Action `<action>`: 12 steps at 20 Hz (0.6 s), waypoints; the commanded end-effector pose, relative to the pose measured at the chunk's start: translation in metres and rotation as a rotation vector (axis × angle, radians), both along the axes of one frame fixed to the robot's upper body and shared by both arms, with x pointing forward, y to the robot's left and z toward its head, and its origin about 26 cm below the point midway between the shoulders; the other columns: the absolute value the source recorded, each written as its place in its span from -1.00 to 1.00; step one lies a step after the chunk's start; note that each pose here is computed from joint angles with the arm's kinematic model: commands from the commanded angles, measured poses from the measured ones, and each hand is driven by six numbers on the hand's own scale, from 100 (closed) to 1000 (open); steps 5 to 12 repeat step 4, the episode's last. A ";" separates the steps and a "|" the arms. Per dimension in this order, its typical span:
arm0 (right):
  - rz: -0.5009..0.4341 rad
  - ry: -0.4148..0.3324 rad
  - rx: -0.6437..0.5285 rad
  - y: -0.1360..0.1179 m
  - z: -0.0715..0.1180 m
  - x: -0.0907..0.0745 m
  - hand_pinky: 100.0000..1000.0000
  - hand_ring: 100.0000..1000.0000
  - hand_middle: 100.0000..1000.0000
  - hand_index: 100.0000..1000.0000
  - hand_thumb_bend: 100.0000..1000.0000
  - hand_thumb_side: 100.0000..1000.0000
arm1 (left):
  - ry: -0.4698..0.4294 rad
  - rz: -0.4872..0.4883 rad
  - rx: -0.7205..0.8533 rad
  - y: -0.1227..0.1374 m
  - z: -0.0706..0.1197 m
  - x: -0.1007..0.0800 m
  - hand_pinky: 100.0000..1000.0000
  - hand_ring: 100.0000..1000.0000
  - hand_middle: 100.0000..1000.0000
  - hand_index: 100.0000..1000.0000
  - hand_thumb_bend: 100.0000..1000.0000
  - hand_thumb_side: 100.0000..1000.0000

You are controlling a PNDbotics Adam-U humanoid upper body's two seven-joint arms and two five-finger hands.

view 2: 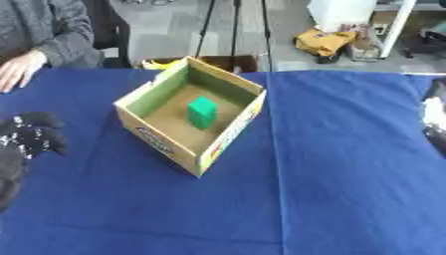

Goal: Pick up objects on the table and place them in the box.

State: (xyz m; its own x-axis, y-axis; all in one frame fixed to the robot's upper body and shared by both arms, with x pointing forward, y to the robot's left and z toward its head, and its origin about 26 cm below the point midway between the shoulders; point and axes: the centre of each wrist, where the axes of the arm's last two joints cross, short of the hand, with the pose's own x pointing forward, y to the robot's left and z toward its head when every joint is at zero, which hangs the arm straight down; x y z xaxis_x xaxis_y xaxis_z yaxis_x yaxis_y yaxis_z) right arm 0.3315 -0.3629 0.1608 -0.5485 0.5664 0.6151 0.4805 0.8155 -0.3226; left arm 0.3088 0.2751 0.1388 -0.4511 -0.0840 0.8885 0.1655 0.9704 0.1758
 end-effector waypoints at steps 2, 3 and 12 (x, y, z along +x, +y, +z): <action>0.003 -0.062 0.038 -0.006 0.011 -0.002 -1.00 -1.00 -0.35 0.08 -1.00 -0.30 | -0.016 -0.001 0.010 0.001 0.005 -0.001 -0.10 -0.03 0.10 0.36 -0.31 0.99; 0.002 -0.062 0.045 -0.007 0.010 -0.001 -1.00 -1.00 -0.48 0.00 -1.00 -0.25 | -0.015 -0.001 0.011 0.001 0.005 -0.001 -0.10 -0.03 0.10 0.36 -0.31 0.99; -0.001 -0.061 0.052 -0.008 0.009 -0.001 -1.00 -1.00 -0.64 -0.07 -1.00 -0.18 | -0.015 -0.001 0.011 0.002 0.005 -0.001 -0.10 -0.03 0.10 0.36 -0.31 0.99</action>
